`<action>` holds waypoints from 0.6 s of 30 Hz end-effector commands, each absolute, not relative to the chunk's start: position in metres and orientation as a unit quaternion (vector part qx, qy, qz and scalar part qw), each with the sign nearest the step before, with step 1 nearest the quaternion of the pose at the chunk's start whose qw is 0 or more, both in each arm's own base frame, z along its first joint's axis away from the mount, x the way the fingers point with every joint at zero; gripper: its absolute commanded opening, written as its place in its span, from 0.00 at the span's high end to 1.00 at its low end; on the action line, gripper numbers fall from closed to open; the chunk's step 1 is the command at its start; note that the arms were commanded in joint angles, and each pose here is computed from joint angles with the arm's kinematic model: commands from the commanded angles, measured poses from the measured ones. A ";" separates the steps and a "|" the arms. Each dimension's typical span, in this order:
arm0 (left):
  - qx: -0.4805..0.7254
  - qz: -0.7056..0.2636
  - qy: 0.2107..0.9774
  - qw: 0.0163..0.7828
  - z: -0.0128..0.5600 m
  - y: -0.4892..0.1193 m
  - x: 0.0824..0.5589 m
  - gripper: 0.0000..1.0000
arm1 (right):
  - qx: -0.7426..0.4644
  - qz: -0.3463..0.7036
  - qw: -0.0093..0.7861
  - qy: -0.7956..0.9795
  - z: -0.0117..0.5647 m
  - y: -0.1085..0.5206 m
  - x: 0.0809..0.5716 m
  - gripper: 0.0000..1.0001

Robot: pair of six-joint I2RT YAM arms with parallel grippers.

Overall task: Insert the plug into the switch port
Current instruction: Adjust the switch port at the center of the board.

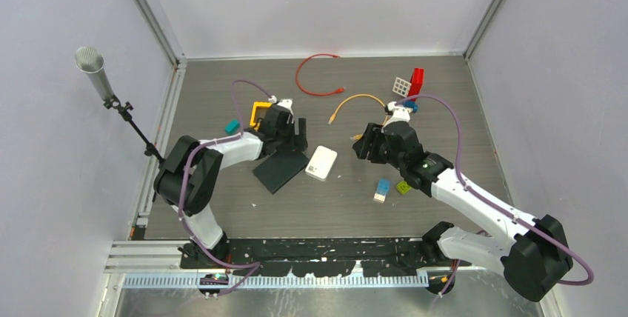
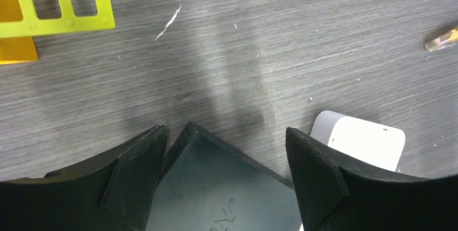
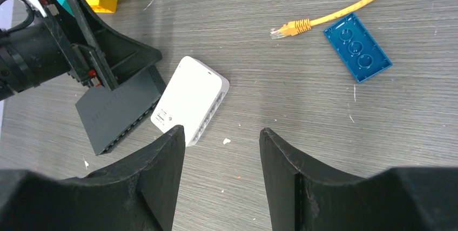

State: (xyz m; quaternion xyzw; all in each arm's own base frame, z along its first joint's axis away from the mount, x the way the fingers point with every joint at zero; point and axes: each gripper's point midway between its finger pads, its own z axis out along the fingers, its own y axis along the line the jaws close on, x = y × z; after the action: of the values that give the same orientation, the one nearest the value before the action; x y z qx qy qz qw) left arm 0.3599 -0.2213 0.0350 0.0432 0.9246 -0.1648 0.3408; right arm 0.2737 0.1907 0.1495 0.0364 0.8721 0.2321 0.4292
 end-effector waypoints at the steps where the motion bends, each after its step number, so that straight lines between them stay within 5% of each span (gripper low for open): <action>1: 0.047 -0.143 0.923 0.353 0.051 -0.210 0.354 0.17 | 0.040 0.223 0.448 0.865 0.157 0.185 0.278 0.42; 11: -0.018 -0.036 0.875 0.483 0.132 -0.156 0.379 0.15 | 0.043 0.195 0.441 0.875 0.140 0.193 0.301 0.35; 18: -0.053 -0.034 0.857 0.512 0.124 -0.131 0.351 0.17 | 0.051 0.170 0.412 0.894 0.121 0.218 0.343 0.36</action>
State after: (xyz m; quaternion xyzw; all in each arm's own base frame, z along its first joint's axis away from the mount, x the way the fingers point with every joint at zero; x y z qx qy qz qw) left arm 0.3610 -0.1503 0.1271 -0.0210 0.8713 -0.0542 0.4872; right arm 0.3057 0.2020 0.0988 0.0363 0.9110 0.1637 0.3768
